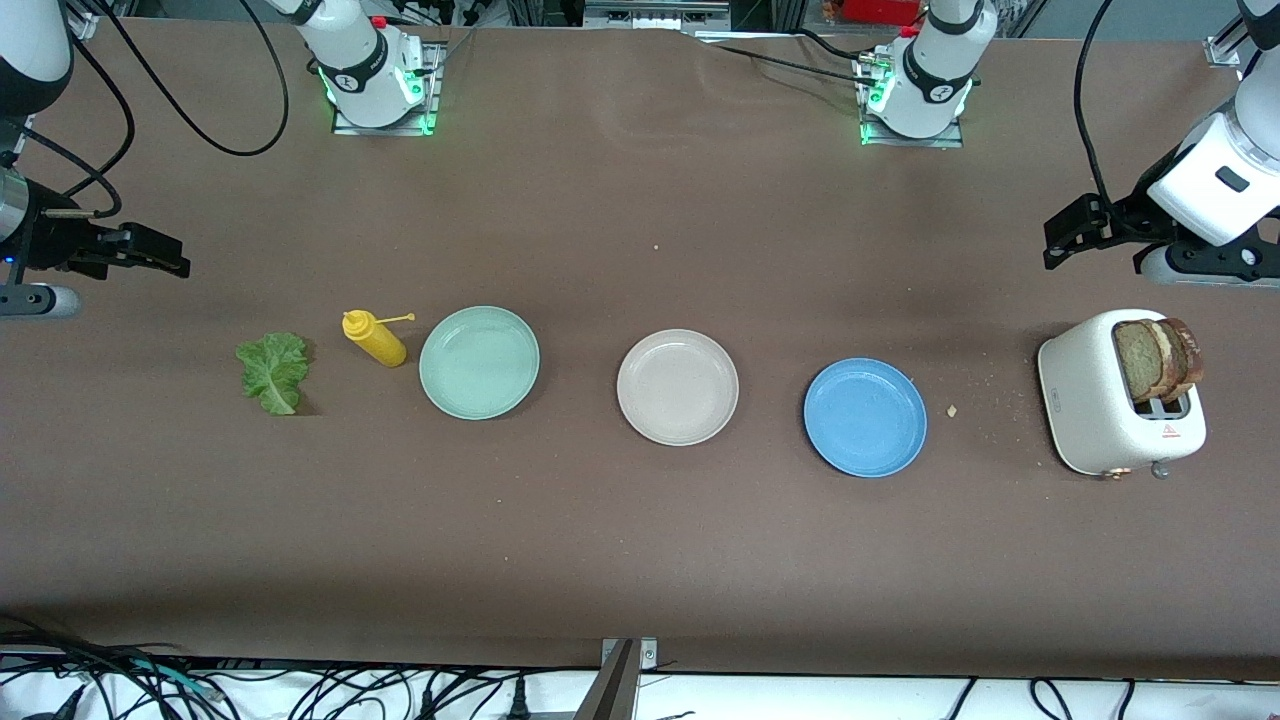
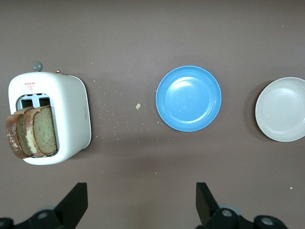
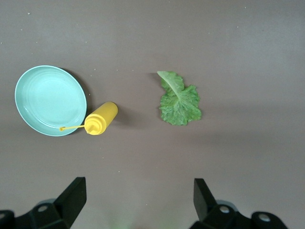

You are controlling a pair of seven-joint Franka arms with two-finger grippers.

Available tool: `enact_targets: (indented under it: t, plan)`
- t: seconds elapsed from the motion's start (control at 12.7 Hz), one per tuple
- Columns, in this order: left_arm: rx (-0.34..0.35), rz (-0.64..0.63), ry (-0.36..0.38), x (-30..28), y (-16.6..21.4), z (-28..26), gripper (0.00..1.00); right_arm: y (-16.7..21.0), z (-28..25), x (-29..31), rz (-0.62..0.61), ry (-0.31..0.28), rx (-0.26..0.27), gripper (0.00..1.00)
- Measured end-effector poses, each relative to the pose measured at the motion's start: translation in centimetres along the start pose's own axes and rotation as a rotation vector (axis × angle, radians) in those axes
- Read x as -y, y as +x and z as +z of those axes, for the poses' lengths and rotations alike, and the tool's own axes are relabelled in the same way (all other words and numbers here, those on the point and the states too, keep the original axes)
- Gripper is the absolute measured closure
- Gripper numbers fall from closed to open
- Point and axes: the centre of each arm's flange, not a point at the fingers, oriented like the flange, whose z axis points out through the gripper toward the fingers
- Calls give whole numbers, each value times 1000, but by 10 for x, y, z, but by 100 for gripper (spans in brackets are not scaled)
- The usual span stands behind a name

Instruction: Make sandwich in beige plate with both arms

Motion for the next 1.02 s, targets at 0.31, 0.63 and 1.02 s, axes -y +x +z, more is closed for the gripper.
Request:
enact_targets:
  t: [0.31,0.63,1.02]
  plan:
    - [0,0,0,0,0,0,0,1,2,0,0,0,4,0]
    - [2,0,0,0,0,0,0,3,6,-1,1,0,9,0]
    - [3,0,0,0,0,0,0,8,6,-1,1,-2,3,0]
